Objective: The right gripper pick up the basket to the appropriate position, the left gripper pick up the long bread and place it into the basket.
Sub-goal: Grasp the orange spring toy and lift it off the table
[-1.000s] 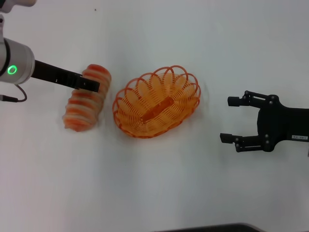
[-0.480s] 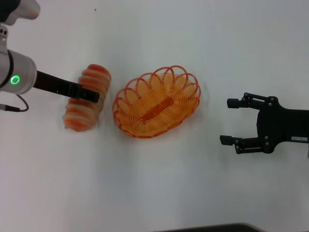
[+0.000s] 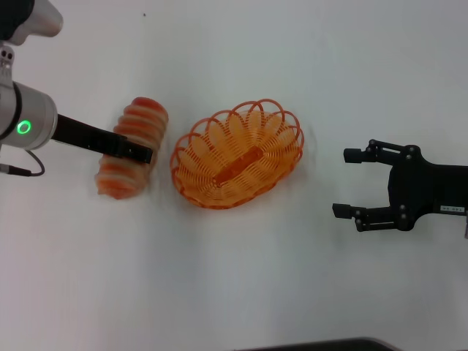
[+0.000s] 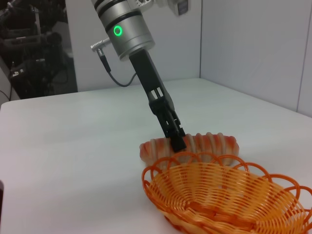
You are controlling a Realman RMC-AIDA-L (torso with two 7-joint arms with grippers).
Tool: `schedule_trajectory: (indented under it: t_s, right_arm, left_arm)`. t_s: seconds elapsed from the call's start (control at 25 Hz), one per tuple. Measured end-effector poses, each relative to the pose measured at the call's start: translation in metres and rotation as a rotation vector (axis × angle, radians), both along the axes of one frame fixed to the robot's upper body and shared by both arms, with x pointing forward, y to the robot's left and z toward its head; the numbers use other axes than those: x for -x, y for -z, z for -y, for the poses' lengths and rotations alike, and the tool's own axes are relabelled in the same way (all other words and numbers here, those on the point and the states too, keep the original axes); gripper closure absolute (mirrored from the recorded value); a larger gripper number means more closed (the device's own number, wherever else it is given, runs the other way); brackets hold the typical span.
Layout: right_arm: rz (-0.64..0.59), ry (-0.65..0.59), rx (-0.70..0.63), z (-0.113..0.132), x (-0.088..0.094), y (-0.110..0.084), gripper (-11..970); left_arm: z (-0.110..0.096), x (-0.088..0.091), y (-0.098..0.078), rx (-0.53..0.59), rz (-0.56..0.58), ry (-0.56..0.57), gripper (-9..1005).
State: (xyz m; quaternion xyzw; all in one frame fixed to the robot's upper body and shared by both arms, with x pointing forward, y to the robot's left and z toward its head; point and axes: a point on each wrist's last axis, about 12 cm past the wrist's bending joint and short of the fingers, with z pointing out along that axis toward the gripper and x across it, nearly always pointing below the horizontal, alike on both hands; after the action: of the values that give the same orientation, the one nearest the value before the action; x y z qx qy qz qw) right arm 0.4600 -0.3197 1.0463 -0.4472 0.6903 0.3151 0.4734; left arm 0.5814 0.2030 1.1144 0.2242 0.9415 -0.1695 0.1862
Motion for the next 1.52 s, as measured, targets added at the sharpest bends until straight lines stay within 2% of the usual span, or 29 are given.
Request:
schedule_trajectory:
  t_s: [0.2, 0.84, 1.04, 1.52]
  right_arm:
    - [0.001, 0.005, 0.004, -0.0003, -0.0014, 0.0007, 29]
    - [0.001, 0.005, 0.004, -0.0016, -0.0036, 0.0, 29]
    - [-0.001, 0.006, 0.003, -0.0016, -0.0035, 0.0001, 29]
    - [-0.002, -0.002, 0.0, -0.0027, -0.0039, -0.0004, 29]
  left_arm:
    - [0.0008, -0.0005, 0.0047, -0.002, -0.023, 0.005, 161]
    - [-0.0055, -0.0022, 0.0037, -0.005, -0.035, -0.005, 167]
    - [-0.0063, -0.002, 0.0042, -0.006, -0.042, -0.002, 315]
    - [-0.0063, -0.0018, 0.0043, -0.007, -0.043, 0.001, 392]
